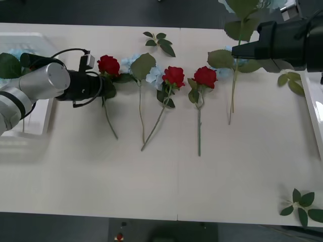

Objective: Put the red flowers into the right box and the blue flowers into the left box

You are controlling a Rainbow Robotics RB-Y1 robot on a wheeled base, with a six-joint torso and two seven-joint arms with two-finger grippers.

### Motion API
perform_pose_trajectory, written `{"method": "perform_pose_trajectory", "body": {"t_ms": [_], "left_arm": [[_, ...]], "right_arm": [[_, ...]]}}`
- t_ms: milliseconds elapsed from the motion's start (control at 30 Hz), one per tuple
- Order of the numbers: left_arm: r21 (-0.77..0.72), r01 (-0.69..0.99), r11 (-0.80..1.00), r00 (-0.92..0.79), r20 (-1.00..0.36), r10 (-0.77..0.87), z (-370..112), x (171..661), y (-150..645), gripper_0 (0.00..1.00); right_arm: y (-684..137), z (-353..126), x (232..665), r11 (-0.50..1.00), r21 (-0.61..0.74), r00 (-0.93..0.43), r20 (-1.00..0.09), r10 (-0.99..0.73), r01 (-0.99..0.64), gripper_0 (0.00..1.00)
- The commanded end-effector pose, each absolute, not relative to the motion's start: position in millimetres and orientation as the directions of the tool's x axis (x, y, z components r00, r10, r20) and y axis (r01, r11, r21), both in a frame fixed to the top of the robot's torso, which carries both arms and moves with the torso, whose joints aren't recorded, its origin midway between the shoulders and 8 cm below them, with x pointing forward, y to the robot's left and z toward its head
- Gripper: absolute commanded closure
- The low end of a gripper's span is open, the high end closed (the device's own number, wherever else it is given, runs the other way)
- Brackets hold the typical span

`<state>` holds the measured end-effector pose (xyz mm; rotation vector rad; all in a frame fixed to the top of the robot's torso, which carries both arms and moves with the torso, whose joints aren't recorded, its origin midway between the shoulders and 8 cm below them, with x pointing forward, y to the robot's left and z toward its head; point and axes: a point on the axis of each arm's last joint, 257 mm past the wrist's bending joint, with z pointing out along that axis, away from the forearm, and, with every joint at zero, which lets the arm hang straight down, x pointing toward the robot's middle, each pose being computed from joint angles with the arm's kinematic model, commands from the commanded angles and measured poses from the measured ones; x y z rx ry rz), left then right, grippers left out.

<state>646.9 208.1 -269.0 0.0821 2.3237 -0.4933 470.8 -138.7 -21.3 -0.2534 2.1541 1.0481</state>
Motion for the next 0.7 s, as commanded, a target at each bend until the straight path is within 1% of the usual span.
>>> {"method": "perform_pose_trajectory", "body": {"t_ms": [33, 133, 233, 433, 567, 700], "left_arm": [[-0.320, 0.239, 0.917, -0.698, -0.713, -0.067, -217.7, 657.5, 216.3, 1.00], [-0.332, 0.250, 0.909, -0.716, -0.696, -0.057, -209.5, 652.0, 218.1, 1.00], [-0.341, 0.254, 0.905, -0.710, -0.701, -0.064, -194.3, 653.4, 225.1, 1.00], [-0.355, 0.294, 0.887, -0.693, -0.718, -0.057, -147.4, 651.3, 235.4, 1.00], [-0.345, 0.352, 0.870, -0.657, -0.753, -0.033, -105.0, 648.9, 247.6, 1.00], [-0.342, 0.410, 0.845, -0.628, -0.778, -0.010, -73.5, 641.6, 258.2, 1.00]], "right_arm": [[-124.1, 6.3, 468.3, 0.646, 0.513, -0.624, -0.778, 0.071, -0.566, 1.00], [-113.4, 16.9, 468.3, 0.627, 0.504, -0.601, -0.796, 0.071, -0.594, 1.00], [-109.0, 21.6, 474.0, 0.643, 0.447, -0.550, -0.834, 0.047, -0.623, 1.00], [-98.4, 7.0, 478.3, 0.661, 0.360, -0.478, -0.879, 0.003, -0.658, 1.00], [-87.5, 4.8, 484.5, 0.644, 0.332, -0.378, -0.923, 0.071, -0.689, 1.00], [-79.6, -1.6, 482.4, 0.623, 0.334, -0.334, -0.935, 0.122, -0.707, 1.00]]}}
